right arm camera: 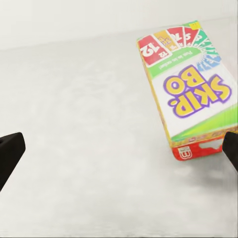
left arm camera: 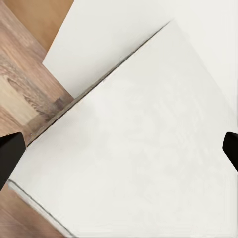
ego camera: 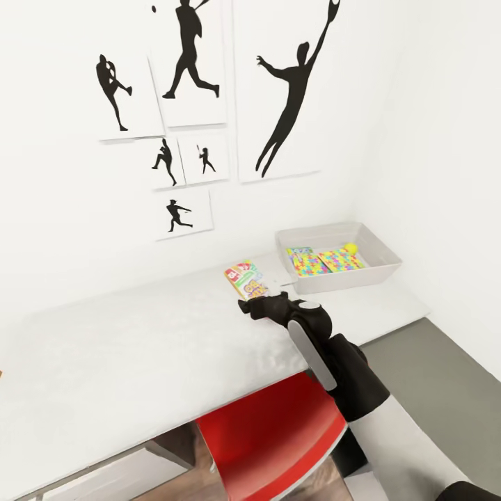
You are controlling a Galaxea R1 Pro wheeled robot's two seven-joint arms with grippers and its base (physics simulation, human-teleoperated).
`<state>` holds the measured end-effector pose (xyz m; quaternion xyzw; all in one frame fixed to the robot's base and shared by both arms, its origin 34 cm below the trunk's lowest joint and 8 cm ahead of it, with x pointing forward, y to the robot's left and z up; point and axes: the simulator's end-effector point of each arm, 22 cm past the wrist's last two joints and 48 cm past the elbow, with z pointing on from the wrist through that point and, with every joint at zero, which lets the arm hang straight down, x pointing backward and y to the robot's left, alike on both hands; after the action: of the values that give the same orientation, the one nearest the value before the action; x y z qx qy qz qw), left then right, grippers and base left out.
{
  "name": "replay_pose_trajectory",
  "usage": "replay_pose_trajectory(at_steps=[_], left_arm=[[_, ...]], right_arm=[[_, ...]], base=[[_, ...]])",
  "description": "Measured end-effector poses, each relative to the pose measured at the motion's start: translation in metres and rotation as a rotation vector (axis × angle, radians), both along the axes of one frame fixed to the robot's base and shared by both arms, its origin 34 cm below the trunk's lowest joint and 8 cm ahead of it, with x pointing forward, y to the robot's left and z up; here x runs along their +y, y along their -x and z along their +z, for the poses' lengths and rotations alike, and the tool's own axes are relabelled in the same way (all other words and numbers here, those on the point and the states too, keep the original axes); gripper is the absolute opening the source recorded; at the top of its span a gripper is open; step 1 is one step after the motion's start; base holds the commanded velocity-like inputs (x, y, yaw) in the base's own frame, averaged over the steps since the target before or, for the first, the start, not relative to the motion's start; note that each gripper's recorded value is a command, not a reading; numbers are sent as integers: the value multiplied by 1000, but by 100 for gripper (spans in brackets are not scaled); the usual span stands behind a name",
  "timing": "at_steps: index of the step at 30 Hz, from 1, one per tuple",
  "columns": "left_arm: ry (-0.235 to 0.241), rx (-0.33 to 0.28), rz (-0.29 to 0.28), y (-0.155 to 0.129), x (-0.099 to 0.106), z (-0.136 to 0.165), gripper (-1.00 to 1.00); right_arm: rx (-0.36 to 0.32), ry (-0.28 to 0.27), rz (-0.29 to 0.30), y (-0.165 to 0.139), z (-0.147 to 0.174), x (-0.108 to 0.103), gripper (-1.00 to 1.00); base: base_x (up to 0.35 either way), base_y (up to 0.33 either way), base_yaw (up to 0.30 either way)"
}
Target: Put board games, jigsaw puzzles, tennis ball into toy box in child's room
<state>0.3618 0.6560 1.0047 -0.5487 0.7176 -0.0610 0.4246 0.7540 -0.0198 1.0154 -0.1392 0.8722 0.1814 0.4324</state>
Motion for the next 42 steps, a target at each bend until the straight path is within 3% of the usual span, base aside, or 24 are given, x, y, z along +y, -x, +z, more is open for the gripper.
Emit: replay_pose_trajectory(at_steps=[6,15,24,31,35,39,42], left_arm=[[-5,-5,11,3,3,3,100],[-14,-24,59,18,12,9,100],[-19,-17,74,23,15,9,100],[-14,-3,72,23,15,5,100],[-20,59,89,30,18,-4,100],[-23,116,46,5,12,-16,100],[-44,171,-38,-51,0,-25,100]], right_arm=[[48,61,-45,-28,-32,-20,100],[39,56,-40,-29,-35,-12,100],[33,56,-38,-30,-33,-8,100],[71,80,-65,-35,-50,-18,100],[68,92,-97,-50,-55,-30,100],[52,91,-125,-60,-61,-37,100],[36,91,-141,-65,-64,-42,100]], base=[[0,-331,0],[0,-257,20],[0,-38,231],[0,-4,289],[0,-1,295],[0,0,296],[0,0,297]])
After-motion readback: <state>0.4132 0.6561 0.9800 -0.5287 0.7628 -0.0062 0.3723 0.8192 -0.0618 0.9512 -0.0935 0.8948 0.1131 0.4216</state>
